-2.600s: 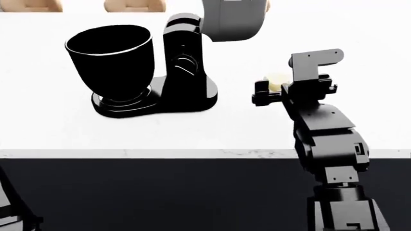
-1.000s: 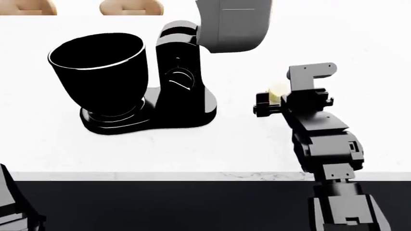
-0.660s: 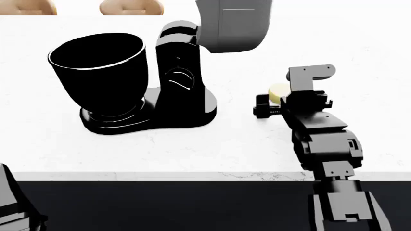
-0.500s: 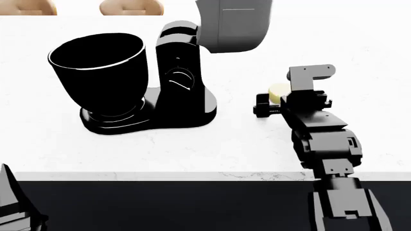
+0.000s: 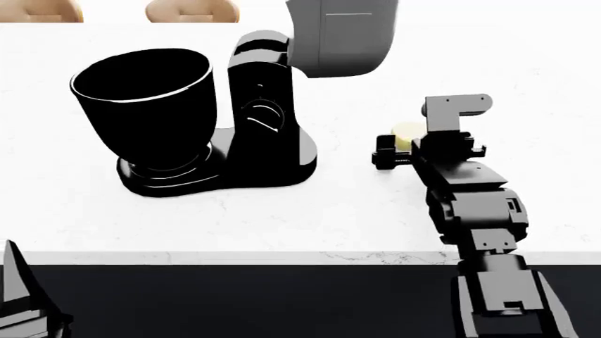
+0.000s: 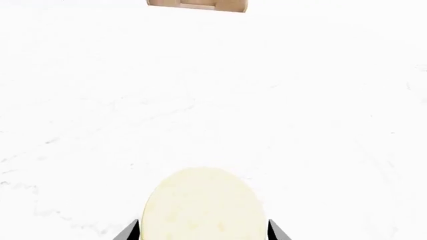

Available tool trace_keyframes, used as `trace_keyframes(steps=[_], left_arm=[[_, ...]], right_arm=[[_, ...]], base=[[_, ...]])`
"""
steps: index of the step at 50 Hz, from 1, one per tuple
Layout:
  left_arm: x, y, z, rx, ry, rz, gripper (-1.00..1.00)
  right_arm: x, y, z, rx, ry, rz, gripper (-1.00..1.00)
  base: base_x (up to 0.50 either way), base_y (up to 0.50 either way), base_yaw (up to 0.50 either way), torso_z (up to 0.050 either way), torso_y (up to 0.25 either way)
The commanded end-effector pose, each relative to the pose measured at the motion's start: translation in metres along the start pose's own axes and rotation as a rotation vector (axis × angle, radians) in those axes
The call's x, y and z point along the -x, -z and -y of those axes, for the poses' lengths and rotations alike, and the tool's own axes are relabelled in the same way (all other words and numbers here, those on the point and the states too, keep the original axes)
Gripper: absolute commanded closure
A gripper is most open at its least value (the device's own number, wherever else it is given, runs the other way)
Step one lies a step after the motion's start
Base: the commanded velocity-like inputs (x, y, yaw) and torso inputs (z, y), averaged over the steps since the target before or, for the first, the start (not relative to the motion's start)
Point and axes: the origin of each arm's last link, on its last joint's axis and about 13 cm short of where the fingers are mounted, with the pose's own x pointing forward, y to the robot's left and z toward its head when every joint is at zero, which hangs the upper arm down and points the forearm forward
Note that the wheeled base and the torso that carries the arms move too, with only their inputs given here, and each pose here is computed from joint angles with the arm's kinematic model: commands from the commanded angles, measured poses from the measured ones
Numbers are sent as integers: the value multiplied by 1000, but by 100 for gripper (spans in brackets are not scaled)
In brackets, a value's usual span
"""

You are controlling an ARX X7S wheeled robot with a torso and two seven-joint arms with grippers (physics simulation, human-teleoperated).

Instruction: Place the cheese in the stand mixer bowl.

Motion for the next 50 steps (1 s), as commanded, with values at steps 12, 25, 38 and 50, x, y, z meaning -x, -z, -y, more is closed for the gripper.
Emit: trace_keyframes(steps=[12, 25, 38, 50], left_arm=[[-1, 3, 2, 3, 6, -13, -100], [-2, 6, 3, 2, 10, -24, -100], [-1, 5, 2, 3, 2, -21, -100], [-2, 6, 2, 5, 2, -20, -100]], right_arm=[[68, -1, -1, 53, -115, 87, 100], [106, 4, 3, -20, -134, 103, 100], [164, 4, -6, 30, -247, 201, 100], [196, -12, -22, 76, -358, 312, 100]], base=[[0, 0, 0, 0, 0], [0, 0, 0, 0, 0], [0, 0, 0, 0, 0], [0, 0, 0, 0, 0]])
